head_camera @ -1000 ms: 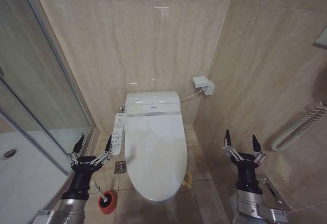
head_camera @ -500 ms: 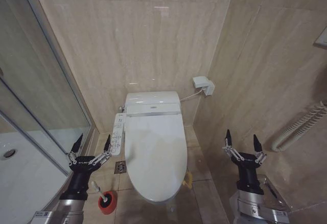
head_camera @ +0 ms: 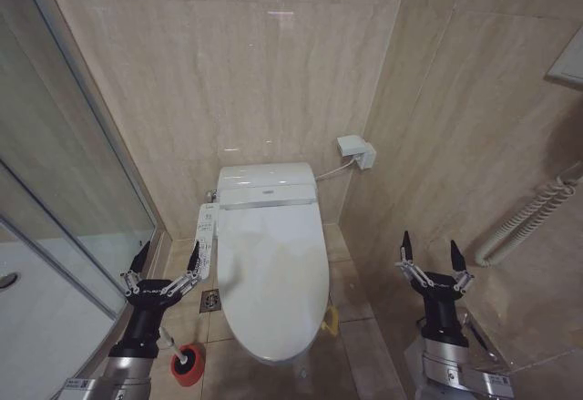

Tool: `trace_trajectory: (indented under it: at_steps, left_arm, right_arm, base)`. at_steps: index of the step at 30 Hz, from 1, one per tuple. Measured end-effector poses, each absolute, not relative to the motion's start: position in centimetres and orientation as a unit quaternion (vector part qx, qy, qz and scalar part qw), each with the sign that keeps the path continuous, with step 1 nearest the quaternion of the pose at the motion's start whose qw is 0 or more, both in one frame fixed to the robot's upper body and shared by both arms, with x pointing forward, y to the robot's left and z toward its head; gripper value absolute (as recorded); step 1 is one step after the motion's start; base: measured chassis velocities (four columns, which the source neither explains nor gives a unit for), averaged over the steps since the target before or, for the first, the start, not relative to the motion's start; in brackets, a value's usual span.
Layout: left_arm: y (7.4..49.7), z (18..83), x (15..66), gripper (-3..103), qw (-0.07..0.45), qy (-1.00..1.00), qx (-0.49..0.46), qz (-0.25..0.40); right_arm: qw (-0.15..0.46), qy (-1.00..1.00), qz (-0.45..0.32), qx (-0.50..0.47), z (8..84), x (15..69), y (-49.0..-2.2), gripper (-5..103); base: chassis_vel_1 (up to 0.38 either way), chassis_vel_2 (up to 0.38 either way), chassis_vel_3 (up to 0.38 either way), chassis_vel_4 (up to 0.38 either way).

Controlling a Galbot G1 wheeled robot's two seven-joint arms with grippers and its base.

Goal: Open the toilet lid, clean the toilet bowl with a toilet brush, close the toilet lid, and flush.

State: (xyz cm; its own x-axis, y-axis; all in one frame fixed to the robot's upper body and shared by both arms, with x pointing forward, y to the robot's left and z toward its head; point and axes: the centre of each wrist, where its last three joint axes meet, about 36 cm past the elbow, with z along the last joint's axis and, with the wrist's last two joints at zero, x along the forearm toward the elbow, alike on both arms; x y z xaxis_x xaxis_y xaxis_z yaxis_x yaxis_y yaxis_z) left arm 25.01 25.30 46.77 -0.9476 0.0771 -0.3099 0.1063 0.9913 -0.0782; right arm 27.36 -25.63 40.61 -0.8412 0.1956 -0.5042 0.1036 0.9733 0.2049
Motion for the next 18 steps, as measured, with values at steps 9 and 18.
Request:
trace_trajectory:
  at_steps: [9, 18]
  left_arm:
    - [25.12, 46.68, 24.93, 100, 0.155, 0.985, 0.049, -0.05]
    - [24.99, 46.61, 24.81, 100, 0.154, 0.985, 0.051, -0.051]
  right_arm:
    - [0.271, 0.955, 0.085, 0.08, 40.57, 27.33, -25.71, 100]
    - [0.272, 0.955, 0.085, 0.082, 40.23, 27.34, -25.82, 100]
  base:
    - [0.077, -0.067, -0.08, 0.071]
    - [0.211, -0.212, -0.201, 0.219]
